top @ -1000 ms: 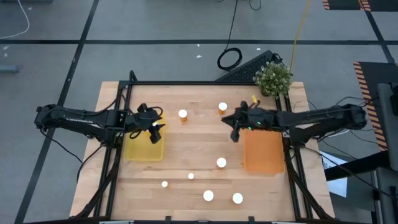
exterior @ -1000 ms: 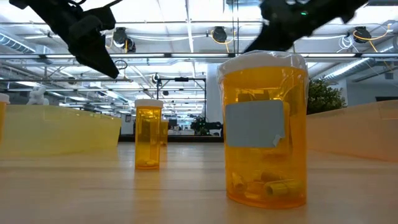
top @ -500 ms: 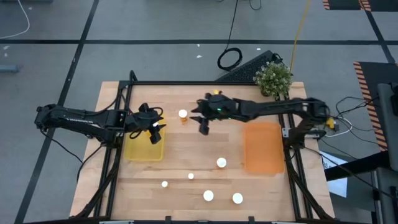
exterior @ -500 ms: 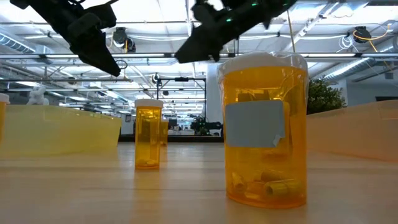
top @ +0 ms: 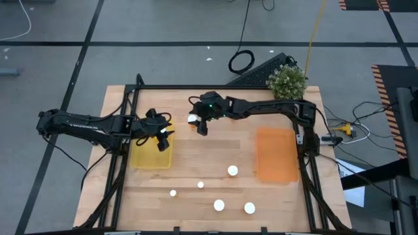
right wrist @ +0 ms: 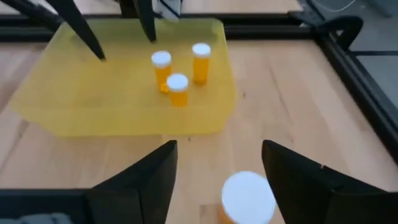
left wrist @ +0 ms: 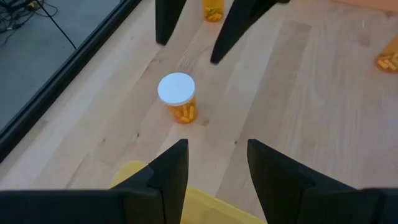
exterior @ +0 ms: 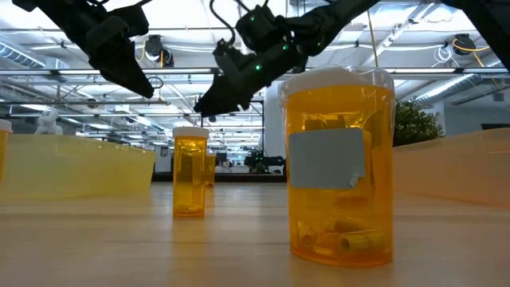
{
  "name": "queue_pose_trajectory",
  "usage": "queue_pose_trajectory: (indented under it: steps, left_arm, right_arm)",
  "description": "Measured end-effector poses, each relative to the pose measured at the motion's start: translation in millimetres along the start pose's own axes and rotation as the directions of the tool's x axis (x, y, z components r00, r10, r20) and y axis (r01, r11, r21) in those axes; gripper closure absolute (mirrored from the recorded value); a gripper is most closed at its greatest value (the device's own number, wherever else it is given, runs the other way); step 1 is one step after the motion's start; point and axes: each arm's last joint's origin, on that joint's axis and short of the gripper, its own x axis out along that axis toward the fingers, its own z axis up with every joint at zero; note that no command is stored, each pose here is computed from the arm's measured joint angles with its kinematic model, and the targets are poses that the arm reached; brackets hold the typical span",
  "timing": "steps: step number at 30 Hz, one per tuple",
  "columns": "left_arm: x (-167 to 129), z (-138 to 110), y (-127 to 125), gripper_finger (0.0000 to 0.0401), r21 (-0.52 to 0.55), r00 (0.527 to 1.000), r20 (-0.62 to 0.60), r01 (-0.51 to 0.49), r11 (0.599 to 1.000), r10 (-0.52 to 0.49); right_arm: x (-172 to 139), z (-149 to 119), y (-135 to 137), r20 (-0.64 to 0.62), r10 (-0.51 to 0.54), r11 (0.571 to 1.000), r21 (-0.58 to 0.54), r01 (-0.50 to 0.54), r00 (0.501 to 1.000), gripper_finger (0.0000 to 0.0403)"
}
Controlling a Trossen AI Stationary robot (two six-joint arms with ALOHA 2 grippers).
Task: Pick and place medicine bottles into bin by pill shape (circle, oval)
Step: Put the large orange pill bottle into the orange bin
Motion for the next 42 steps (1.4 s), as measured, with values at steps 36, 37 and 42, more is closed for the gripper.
queue_pose_trajectory:
  steps: [36,37,42]
  left_arm:
    - [-0.4,-0.1,-1.9,0.0233,-0.012,1.0,0.002,0.017,1.0,-0.017]
    - [-0.3,-0.2,-1.9,0.0233,-0.012,1.0,0.002,0.017,1.0,-0.017]
    - [-0.3,-0.2,-1.9,0.0233,-0.005,1.0,0.002,0.017,1.0,-0.017]
  right_arm:
    - [46.1,-40.2,-16.0,-0.027,-0.112,0.993,0.041,0.113,0.993,0.011]
    - [46.1,-39.3,-16.4,-0.017,-0.114,0.992,0.043,0.115,0.993,0.011]
    - [45.8,-34.8,-17.5,0.029,-0.12,0.992,0.037,0.119,0.992,0.011]
